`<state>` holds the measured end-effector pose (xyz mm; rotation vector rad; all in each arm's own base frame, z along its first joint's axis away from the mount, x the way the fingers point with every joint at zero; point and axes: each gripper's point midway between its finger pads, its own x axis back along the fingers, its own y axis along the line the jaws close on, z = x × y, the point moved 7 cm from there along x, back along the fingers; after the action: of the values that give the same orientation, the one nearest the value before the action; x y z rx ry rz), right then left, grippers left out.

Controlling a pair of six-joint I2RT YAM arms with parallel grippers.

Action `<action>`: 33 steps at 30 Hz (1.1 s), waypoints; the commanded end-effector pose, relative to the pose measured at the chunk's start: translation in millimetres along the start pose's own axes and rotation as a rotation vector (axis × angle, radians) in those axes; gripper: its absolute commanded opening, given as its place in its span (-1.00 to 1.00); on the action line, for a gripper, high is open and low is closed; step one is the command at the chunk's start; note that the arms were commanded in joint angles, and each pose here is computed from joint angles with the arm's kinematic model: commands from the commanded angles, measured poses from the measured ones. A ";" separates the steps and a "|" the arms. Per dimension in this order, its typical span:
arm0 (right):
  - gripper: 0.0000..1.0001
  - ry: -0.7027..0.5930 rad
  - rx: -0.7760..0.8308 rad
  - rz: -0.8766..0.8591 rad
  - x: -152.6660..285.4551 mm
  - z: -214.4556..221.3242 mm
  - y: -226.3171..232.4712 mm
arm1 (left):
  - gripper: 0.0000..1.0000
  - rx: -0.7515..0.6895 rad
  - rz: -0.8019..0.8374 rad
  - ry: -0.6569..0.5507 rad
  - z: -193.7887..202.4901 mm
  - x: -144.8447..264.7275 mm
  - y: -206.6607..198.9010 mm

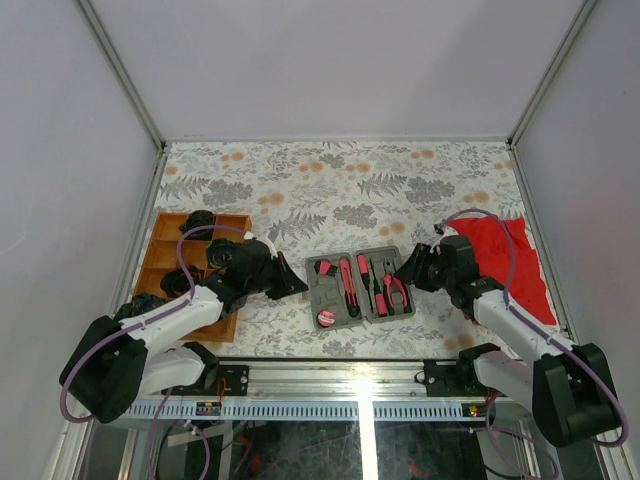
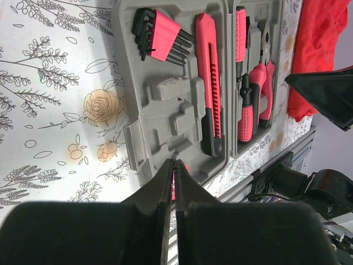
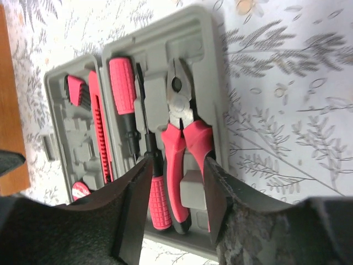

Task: Sort the tools into containers
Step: Close the storage box at the center of the board.

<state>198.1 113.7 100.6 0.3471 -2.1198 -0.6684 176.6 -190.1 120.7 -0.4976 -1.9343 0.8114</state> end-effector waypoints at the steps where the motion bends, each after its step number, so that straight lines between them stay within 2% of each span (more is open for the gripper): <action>1: 0.06 -0.127 0.037 0.116 12.2 -19.9 -3.1 | -1.00 -0.009 0.049 -0.027 -6.8 0.5 -11.6; 4: 0.16 -0.128 0.050 0.185 14.4 -20.3 -10.5 | -1.00 -0.009 0.028 -0.024 -5.0 -1.1 -6.8; 9: 0.18 -0.090 0.042 0.209 7.6 -15.6 -15.9 | -0.97 -0.009 0.024 -0.014 -4.5 -3.9 -5.5; 18: 0.06 -0.102 -0.045 0.289 -2.4 -18.6 -29.1 | -0.98 -0.050 0.077 -0.010 -14.2 -7.5 -23.9; 22: 0.01 -0.140 -0.046 0.336 -0.2 -22.5 -34.0 | -1.00 -0.063 0.062 0.009 -12.2 -16.4 -25.3; 27: 0.00 -0.122 -0.027 0.384 -0.6 -19.7 -41.0 | -1.00 -0.080 0.060 0.048 -2.7 -30.7 -33.1; 29: 0.00 -0.114 -0.016 0.364 -1.8 -18.5 -40.1 | -1.00 -0.089 0.056 0.060 -0.1 -36.7 -37.1; 33: -0.09 -0.069 0.045 0.180 -7.8 -14.7 -24.0 | -1.00 -0.095 0.047 0.081 3.3 -48.0 -42.4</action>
<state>205.9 84.1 80.9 -0.0060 -2.1645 -0.5332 182.3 -233.1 108.6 -0.5607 -1.8481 0.7003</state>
